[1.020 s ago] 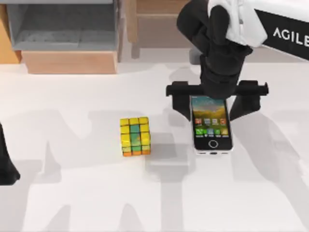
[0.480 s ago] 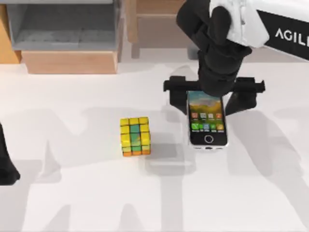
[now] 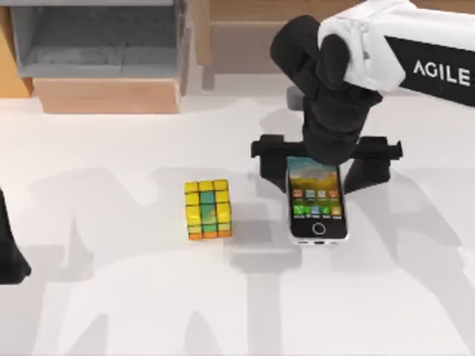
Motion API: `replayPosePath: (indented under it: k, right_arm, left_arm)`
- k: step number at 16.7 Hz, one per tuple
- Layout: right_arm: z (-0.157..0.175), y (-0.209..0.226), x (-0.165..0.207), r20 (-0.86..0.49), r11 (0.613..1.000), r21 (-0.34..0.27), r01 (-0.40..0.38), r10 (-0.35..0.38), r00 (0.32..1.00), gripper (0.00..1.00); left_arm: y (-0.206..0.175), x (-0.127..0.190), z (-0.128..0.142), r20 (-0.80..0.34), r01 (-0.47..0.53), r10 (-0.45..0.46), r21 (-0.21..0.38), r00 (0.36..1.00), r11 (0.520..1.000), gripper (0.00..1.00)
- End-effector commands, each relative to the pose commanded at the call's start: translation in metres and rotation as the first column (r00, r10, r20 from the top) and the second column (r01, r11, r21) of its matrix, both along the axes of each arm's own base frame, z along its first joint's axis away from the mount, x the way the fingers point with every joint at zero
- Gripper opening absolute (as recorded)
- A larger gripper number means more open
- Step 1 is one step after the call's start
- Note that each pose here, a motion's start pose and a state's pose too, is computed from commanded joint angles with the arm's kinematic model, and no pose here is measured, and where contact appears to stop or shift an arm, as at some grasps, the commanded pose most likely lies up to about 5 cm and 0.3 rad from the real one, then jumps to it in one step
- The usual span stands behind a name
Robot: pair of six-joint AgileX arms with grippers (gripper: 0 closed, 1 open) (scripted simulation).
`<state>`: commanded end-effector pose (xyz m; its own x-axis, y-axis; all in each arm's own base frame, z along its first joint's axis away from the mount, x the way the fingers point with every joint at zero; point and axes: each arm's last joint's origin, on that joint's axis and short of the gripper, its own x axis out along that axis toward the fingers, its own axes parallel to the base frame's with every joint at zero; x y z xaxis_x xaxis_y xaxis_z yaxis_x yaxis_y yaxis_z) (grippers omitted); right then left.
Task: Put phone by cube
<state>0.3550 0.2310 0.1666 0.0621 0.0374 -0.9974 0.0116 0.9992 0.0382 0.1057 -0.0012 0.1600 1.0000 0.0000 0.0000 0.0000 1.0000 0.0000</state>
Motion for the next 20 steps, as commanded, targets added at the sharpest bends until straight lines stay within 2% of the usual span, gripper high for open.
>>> replayPosePath:
  k: [7, 11, 20]
  right_arm:
    - [-0.029, 0.0, -0.001, -0.026, 0.999, -0.038, -0.003, 0.002, 1.0, 0.0]
    - [-0.029, 0.0, -0.001, -0.026, 0.999, -0.038, -0.003, 0.002, 1.0, 0.0]
    - [-0.029, 0.0, -0.001, -0.026, 0.999, -0.038, -0.003, 0.002, 1.0, 0.68]
  left_arm:
    - [0.0, 0.0, 0.0, 0.0, 0.0, 0.0, 0.0, 1.0, 1.0, 1.0]
    - [0.0, 0.0, 0.0, 0.0, 0.0, 0.0, 0.0, 1.0, 1.0, 1.0]
    - [0.0, 0.0, 0.0, 0.0, 0.0, 0.0, 0.0, 1.0, 1.0, 1.0]
